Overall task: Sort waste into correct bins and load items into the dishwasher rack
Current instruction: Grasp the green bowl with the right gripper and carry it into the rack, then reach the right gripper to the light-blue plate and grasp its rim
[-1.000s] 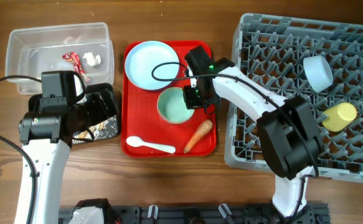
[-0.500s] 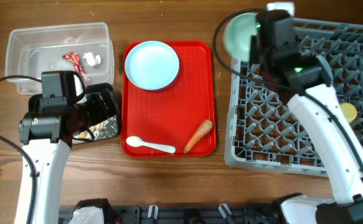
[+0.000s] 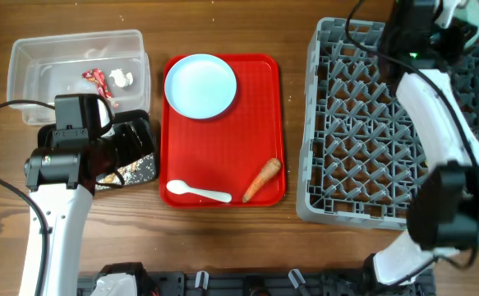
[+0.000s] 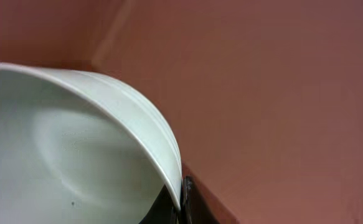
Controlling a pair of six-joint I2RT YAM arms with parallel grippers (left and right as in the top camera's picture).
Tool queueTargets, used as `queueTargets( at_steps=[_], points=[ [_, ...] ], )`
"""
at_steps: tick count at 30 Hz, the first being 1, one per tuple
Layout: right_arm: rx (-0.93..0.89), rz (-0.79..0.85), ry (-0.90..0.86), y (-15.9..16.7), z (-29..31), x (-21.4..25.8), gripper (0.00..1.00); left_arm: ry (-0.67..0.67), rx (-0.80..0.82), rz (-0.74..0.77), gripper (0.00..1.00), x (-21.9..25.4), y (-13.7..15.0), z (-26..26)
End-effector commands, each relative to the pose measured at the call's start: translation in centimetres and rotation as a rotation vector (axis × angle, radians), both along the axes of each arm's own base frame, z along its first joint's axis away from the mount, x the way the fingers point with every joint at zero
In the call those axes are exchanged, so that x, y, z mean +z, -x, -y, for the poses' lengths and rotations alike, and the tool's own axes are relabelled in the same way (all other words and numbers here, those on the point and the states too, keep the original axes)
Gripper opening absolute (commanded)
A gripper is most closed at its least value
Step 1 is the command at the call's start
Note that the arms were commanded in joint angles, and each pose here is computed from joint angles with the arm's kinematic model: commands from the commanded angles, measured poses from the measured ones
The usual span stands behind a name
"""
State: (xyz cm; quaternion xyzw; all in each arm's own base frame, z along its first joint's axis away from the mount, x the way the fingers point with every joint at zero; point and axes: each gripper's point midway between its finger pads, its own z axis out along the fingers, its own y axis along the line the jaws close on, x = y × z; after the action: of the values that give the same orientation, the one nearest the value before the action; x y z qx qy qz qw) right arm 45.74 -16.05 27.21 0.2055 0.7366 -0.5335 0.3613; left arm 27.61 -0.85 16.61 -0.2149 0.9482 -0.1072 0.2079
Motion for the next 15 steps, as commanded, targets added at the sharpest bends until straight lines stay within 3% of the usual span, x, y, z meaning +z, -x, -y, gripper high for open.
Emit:
queueTargets(
  at_steps=[1, 6, 15],
  points=[
    [-0.043, -0.104, 0.039, -1.3, 0.2, -4.1, 0.04, 0.001, 0.007, 0.015, 0.99, 0.5, -0.1, -0.2],
    [0.01, -0.212, 0.04, -3.2, -2.0, -9.6, 0.04, 0.009, 0.007, 0.016, 0.99, 0.5, -0.2, -0.1],
    [0.149, -0.269, 0.003, -4.6, -6.1, -11.6, 0.04, 0.009, 0.007, 0.016, 0.99, 0.5, -0.2, -0.1]
  ],
)
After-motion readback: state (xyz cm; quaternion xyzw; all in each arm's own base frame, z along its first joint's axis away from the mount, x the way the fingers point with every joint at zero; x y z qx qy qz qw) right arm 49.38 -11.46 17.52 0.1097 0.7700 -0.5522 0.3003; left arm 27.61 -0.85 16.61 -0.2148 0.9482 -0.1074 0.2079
